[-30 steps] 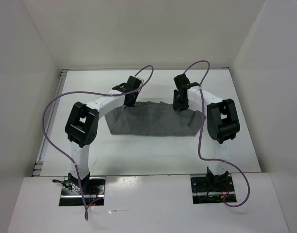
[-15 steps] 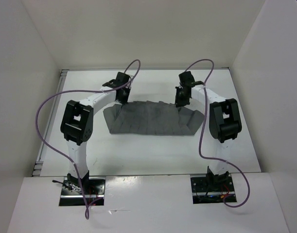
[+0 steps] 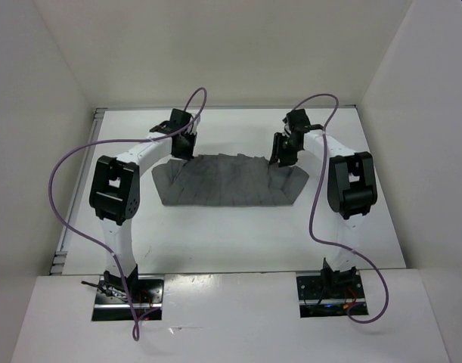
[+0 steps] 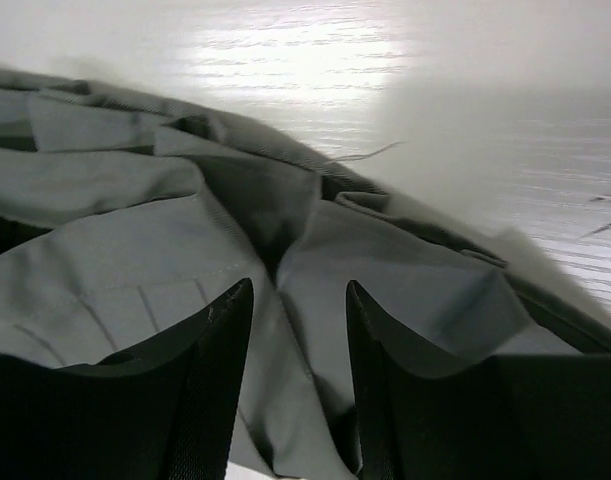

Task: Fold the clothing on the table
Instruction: Fold the skirt

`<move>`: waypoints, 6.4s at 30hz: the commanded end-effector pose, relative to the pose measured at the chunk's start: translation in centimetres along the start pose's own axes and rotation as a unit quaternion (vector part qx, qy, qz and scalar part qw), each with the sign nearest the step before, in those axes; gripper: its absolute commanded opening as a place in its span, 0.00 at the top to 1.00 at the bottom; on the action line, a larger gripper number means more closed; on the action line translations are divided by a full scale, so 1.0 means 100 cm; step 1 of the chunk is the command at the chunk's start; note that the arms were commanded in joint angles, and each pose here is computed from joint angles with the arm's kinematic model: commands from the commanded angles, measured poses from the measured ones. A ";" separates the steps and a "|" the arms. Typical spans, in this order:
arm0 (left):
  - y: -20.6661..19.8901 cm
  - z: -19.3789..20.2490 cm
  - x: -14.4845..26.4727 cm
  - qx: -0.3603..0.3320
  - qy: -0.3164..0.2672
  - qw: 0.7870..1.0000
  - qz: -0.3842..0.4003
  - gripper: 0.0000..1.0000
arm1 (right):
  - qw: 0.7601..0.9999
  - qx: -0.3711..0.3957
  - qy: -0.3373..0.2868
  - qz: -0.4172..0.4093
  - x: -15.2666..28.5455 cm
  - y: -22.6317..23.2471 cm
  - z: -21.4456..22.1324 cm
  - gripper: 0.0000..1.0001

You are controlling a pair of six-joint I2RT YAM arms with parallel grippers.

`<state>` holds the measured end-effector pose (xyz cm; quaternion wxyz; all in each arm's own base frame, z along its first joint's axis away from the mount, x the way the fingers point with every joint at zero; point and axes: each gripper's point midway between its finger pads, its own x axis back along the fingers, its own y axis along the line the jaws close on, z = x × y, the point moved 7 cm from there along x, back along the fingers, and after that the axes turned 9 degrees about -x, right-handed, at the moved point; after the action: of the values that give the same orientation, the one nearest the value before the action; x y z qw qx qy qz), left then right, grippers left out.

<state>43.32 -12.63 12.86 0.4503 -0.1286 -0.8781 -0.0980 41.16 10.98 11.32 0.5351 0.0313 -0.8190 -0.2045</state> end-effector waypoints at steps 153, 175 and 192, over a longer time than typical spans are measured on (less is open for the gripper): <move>-0.127 -0.056 0.062 -0.007 -0.005 0.939 0.344 0.68 | 0.987 -0.070 0.003 -0.147 0.151 0.026 0.063 1.00; 0.002 0.009 -0.048 0.161 0.081 0.981 0.066 0.82 | 0.986 -0.061 0.004 -0.154 0.147 0.054 0.037 1.00; -0.044 0.029 -0.034 0.186 0.083 0.959 0.196 0.82 | 0.981 0.017 0.069 -0.181 0.055 0.171 0.015 1.00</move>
<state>42.97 -16.15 8.06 0.5321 -0.1999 -0.8110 0.1389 39.98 23.49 21.09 0.5445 0.1810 -0.7684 -0.2833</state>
